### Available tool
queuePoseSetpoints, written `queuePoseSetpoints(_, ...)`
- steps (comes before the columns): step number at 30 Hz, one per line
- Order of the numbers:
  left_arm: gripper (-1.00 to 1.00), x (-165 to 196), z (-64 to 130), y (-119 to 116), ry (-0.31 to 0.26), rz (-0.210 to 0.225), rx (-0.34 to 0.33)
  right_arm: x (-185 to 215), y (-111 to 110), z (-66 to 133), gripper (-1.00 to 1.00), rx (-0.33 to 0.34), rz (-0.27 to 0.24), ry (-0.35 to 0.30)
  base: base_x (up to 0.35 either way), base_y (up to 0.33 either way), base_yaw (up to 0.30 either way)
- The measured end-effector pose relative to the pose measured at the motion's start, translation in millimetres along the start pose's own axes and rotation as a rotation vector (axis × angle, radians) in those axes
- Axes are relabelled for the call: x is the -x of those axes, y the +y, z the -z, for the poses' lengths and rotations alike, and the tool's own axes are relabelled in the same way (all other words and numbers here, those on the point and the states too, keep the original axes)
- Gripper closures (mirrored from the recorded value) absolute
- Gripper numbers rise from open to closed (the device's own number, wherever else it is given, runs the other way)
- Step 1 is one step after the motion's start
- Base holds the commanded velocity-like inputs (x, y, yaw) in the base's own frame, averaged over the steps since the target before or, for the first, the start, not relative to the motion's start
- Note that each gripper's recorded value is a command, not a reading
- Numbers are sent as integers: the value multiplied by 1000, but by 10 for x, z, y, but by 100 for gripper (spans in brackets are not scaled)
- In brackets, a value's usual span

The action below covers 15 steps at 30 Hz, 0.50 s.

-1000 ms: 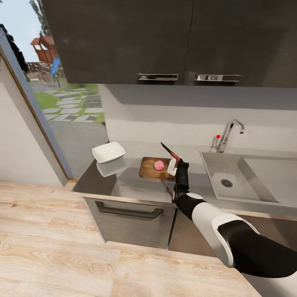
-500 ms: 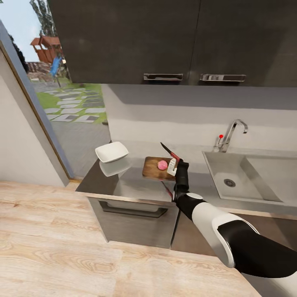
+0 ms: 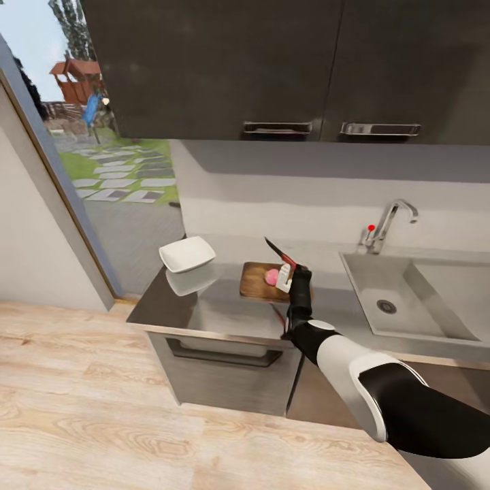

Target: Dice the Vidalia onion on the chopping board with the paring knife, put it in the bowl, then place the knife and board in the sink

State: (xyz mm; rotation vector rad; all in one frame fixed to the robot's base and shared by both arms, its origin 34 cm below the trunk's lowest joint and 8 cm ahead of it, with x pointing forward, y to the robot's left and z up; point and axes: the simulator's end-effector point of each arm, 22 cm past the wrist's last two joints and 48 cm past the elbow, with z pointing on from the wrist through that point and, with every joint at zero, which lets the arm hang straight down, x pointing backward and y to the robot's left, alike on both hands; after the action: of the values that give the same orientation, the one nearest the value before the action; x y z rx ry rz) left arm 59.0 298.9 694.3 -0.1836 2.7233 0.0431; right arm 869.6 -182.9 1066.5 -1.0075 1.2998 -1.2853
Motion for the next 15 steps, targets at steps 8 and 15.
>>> queuePoseSetpoints(8, -100, 9, -3, -2, -2, 0, -1, 3, 243, 140, 100, 42, -18, -18, 4, 2, 0)
queuePoseSetpoints(15, -100, 12, -4, -3, -3, -1, -1, 46, 356, 226, 100, 57, -43, -46, 0, 0, 0)
